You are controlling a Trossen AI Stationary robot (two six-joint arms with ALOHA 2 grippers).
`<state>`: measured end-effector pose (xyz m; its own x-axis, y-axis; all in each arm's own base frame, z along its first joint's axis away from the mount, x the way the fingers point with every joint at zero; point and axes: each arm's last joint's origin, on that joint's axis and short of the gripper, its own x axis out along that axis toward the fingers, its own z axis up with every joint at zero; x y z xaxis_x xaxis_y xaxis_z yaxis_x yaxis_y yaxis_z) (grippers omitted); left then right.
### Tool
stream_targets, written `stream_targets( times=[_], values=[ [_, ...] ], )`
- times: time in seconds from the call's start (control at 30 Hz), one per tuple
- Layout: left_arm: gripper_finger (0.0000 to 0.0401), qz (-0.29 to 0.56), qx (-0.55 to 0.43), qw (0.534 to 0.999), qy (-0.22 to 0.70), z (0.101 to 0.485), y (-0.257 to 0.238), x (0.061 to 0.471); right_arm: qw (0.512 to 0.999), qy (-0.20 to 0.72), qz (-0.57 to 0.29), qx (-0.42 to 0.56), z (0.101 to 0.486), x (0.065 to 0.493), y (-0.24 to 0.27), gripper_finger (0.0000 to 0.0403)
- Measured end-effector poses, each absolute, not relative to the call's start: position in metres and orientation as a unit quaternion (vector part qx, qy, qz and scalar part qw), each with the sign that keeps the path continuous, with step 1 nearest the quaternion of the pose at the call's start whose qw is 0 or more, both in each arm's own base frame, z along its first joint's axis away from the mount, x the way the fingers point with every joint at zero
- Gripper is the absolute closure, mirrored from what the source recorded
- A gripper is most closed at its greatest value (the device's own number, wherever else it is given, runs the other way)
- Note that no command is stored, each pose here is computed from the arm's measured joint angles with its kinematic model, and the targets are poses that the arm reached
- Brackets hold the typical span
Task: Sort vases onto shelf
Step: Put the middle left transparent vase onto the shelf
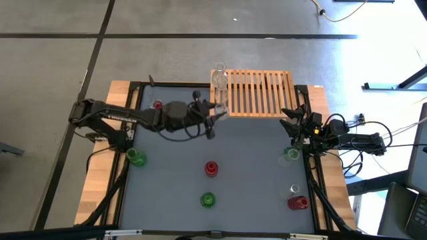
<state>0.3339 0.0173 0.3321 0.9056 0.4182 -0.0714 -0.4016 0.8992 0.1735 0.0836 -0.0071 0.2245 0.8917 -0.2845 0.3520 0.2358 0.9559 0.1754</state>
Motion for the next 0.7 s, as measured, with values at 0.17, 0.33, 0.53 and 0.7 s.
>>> stream_targets(
  times=[0.17, 0.33, 0.53, 0.7],
  values=[
    [0.0270, 0.205, 0.042, 0.976, 0.062, 0.326, 0.051, 0.335, 0.970, -0.190, -0.134, 0.064, 0.225, 0.084, -0.007, 0.0152],
    [0.0270, 0.216, 0.030, 0.972, 0.083, 0.314, 0.074, 0.338, 0.970, -0.189, -0.143, 0.051, 0.225, 0.083, -0.007, 0.0152],
    [0.0270, 0.233, 0.027, 0.967, 0.104, 0.299, 0.088, 0.344, 0.967, -0.185, -0.168, 0.045, 0.224, 0.083, -0.009, 0.0152],
    [0.0270, 0.241, 0.020, 0.963, 0.120, 0.291, 0.096, 0.346, 0.967, -0.186, -0.169, 0.045, 0.224, 0.083, -0.009, 0.0152]
  ],
)
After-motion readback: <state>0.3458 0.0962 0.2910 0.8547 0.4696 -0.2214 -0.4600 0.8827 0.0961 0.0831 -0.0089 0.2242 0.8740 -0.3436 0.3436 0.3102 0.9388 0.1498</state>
